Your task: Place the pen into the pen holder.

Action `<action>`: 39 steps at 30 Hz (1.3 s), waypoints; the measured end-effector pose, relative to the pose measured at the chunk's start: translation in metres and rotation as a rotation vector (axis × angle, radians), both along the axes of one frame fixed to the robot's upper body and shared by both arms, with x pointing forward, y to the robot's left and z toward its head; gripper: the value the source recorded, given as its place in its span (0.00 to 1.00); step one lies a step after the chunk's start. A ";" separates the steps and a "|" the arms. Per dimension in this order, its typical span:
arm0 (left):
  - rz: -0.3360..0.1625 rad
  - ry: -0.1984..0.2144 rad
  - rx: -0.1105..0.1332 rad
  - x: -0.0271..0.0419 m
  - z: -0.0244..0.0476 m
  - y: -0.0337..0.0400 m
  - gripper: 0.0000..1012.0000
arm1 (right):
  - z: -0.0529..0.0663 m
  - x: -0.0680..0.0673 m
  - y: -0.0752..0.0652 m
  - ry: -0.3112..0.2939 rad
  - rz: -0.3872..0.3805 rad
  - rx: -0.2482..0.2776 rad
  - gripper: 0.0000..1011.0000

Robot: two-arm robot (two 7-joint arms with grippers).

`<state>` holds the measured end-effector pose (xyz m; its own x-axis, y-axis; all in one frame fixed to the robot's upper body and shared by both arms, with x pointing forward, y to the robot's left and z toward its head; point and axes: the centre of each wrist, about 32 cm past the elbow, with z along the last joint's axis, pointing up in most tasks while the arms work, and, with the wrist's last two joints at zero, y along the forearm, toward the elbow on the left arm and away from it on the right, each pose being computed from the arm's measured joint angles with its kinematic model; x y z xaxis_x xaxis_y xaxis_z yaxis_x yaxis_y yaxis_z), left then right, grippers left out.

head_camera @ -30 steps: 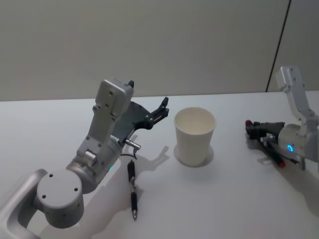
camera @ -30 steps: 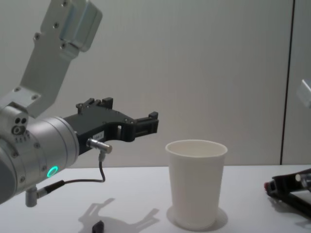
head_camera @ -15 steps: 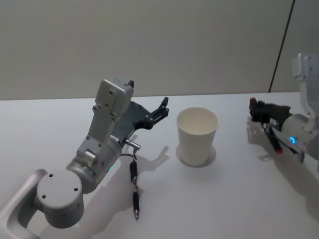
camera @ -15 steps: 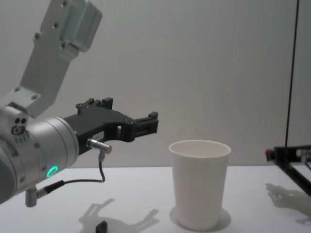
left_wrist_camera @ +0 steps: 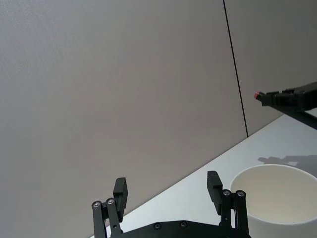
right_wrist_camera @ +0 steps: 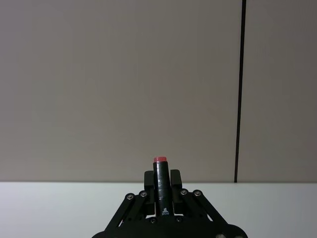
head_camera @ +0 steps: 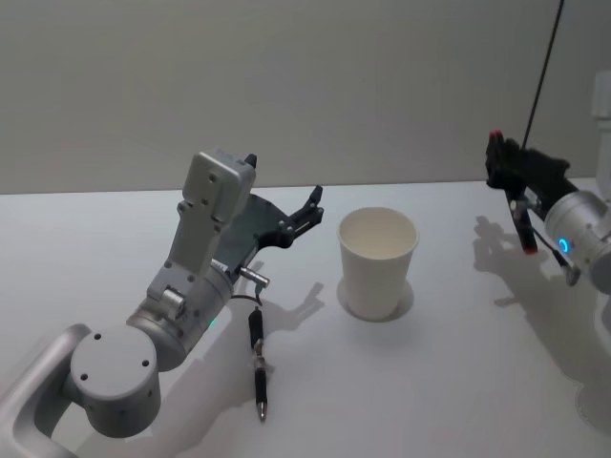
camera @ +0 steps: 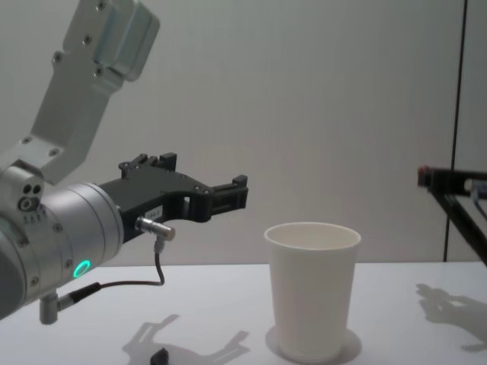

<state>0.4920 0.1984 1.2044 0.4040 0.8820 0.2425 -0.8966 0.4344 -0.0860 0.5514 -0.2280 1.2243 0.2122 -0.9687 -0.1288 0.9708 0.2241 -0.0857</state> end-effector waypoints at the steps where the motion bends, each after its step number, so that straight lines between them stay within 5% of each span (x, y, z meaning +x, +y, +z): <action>1: 0.000 0.000 0.000 0.0000 0.0000 0.0000 0.99 | 0.001 -0.001 0.001 -0.011 0.000 0.004 0.18; 15: 0.000 0.000 0.000 0.0000 0.0000 0.0000 0.99 | 0.019 -0.014 0.022 -0.231 0.037 0.082 0.18; 25: 0.000 0.000 0.000 0.0000 0.0000 0.0000 0.99 | 0.033 -0.028 0.046 -0.377 0.150 0.141 0.18; 39: 0.000 0.000 0.000 0.0000 0.0000 0.0000 0.99 | 0.037 -0.035 0.075 -0.447 0.329 0.154 0.18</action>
